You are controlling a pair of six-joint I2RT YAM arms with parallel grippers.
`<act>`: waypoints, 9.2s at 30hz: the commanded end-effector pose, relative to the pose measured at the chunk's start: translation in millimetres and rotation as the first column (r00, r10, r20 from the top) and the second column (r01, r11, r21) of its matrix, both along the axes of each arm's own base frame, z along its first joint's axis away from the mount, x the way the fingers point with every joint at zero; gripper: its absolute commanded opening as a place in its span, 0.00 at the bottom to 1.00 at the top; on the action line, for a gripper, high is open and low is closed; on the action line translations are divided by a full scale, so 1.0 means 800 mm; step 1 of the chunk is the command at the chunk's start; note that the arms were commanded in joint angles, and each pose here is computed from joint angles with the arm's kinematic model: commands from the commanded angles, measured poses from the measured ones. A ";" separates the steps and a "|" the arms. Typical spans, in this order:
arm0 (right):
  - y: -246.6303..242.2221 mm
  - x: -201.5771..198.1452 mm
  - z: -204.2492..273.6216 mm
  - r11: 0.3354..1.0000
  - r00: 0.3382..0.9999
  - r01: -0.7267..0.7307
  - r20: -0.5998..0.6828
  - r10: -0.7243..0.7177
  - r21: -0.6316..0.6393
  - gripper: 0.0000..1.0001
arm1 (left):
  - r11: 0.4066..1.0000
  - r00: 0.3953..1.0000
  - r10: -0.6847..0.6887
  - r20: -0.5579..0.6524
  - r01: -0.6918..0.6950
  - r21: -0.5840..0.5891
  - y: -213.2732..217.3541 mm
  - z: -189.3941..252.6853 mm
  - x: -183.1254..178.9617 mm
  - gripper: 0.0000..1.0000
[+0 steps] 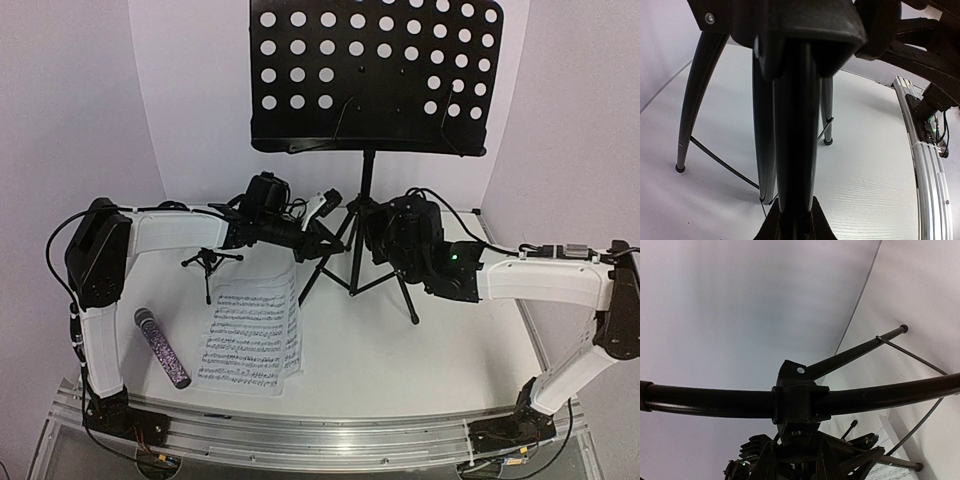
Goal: Set up the instrument practice props
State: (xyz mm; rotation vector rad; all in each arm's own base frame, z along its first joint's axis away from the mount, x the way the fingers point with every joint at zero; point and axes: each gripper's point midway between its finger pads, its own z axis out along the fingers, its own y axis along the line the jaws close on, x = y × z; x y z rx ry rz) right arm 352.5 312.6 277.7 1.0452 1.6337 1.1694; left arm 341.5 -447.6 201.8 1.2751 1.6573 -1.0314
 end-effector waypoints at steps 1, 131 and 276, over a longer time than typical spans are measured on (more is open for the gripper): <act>-0.043 0.007 -0.069 0.982 0.972 0.159 -0.189 -0.138 0.104 0.00 | 0.999 0.998 -0.012 -0.066 0.014 0.040 0.004 -0.024 -0.009 0.00; -0.088 -0.042 0.003 0.188 0.923 -0.106 -0.026 0.385 -0.976 0.32 | 0.995 0.995 -0.102 -0.010 0.102 0.019 -0.004 -0.013 -0.022 0.33; 0.098 -0.271 0.320 0.233 0.278 -0.076 0.203 0.939 -0.970 0.00 | 0.812 0.999 -0.035 0.028 0.045 -0.581 0.228 0.387 -0.227 0.00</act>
